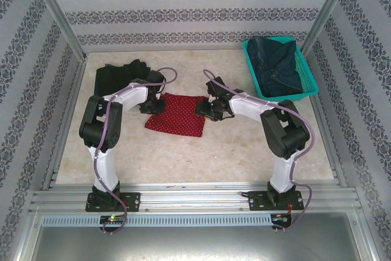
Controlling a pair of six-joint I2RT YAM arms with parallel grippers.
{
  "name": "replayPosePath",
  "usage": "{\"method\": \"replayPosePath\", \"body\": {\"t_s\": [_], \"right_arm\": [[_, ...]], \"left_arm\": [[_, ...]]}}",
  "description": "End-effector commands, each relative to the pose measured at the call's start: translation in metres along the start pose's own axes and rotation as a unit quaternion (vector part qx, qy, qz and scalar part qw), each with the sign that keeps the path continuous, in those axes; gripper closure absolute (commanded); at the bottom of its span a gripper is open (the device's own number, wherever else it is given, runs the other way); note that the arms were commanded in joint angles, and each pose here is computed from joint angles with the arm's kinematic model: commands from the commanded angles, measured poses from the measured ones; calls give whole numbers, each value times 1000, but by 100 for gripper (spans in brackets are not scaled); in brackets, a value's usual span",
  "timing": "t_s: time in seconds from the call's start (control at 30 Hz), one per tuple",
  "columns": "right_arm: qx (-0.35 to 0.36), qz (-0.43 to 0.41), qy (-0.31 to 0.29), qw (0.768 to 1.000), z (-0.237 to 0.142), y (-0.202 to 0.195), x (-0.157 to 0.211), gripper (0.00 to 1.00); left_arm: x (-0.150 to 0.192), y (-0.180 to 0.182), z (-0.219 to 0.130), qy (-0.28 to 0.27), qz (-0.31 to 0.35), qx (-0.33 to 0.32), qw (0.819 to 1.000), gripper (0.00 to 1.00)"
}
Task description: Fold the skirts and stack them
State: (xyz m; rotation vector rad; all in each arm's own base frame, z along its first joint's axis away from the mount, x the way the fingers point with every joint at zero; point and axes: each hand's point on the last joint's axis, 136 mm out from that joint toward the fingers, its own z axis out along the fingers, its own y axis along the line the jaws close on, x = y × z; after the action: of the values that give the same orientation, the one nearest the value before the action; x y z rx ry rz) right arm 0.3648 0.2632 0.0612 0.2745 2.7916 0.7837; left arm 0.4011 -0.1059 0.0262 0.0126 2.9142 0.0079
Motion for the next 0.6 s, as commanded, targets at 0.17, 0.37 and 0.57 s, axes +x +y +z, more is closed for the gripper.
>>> {"method": "replayPosePath", "body": {"t_s": [0.17, 0.37, 0.57], "right_arm": [[31, -21, -178, 983, -97, 5, -48, 2], [78, -42, -232, 969, -141, -13, -59, 2], [108, -50, -279, 953, -167, -31, -63, 2]], "left_arm": [[-12, 28, -14, -23, 31, -98, 994, 100], [-52, 30, -76, -106, 24, -135, 985, 100], [-89, 43, -120, -138, 14, -120, 983, 100]]}}
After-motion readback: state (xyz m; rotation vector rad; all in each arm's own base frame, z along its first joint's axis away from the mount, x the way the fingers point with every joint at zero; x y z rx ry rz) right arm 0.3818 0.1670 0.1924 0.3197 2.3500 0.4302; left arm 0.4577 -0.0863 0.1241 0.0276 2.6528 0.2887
